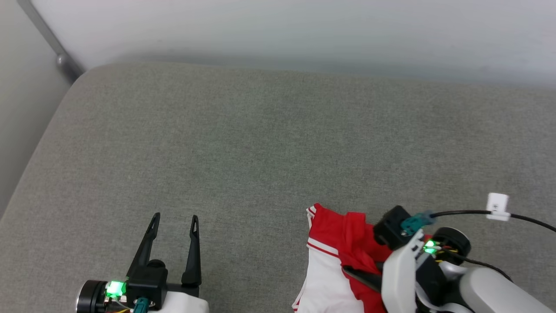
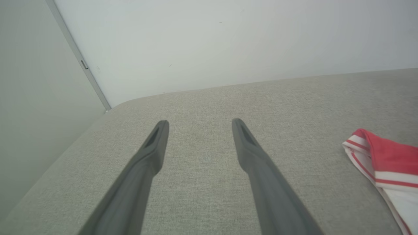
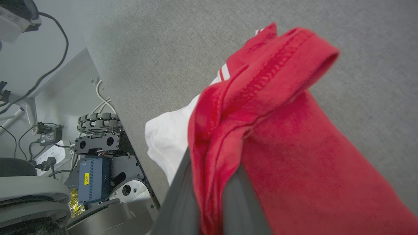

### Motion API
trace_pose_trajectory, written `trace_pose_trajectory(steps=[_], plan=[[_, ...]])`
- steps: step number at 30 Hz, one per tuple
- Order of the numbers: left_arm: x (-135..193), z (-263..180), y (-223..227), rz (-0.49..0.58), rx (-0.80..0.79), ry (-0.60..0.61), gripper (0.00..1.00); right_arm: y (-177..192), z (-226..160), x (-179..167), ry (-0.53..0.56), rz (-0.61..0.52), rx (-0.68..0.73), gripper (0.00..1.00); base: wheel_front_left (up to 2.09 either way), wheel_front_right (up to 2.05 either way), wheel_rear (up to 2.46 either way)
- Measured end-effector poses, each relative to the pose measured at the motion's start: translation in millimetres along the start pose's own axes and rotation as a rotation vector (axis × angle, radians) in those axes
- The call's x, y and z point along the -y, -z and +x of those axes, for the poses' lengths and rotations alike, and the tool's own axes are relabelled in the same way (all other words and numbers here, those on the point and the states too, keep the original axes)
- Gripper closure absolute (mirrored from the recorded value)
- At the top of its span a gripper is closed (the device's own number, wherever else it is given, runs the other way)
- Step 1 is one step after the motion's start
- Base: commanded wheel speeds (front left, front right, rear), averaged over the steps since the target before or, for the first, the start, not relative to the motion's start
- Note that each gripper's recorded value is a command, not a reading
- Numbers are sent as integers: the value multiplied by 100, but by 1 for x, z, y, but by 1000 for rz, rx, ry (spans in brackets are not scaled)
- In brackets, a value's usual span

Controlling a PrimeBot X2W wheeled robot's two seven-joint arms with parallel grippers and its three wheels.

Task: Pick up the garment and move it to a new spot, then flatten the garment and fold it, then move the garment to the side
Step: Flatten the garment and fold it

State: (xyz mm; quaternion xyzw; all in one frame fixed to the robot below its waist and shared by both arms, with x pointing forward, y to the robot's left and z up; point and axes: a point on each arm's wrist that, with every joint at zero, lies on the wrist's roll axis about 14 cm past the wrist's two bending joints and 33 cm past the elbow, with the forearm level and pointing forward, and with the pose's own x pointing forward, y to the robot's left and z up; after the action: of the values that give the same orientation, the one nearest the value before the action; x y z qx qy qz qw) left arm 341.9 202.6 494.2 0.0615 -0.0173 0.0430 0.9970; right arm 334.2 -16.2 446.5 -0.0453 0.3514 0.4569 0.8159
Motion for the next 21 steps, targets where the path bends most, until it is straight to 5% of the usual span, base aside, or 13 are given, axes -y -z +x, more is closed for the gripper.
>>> trace_pose_trajectory(steps=[11,13,14,21], plan=[[-2,8,8,-11,-26,-23,0,47,54,10,-21,-41,-185,100,0,0,0],[-3,7,7,-14,-24,-24,0,48,55,11,-15,-49,-173,51,0,0,0],[-4,6,6,-14,-21,-26,0,47,54,10,-15,-56,-159,0,0,0,0],[-8,-11,2,-16,-8,-34,0,-2,19,17,52,-160,82,0,0,0,0]])
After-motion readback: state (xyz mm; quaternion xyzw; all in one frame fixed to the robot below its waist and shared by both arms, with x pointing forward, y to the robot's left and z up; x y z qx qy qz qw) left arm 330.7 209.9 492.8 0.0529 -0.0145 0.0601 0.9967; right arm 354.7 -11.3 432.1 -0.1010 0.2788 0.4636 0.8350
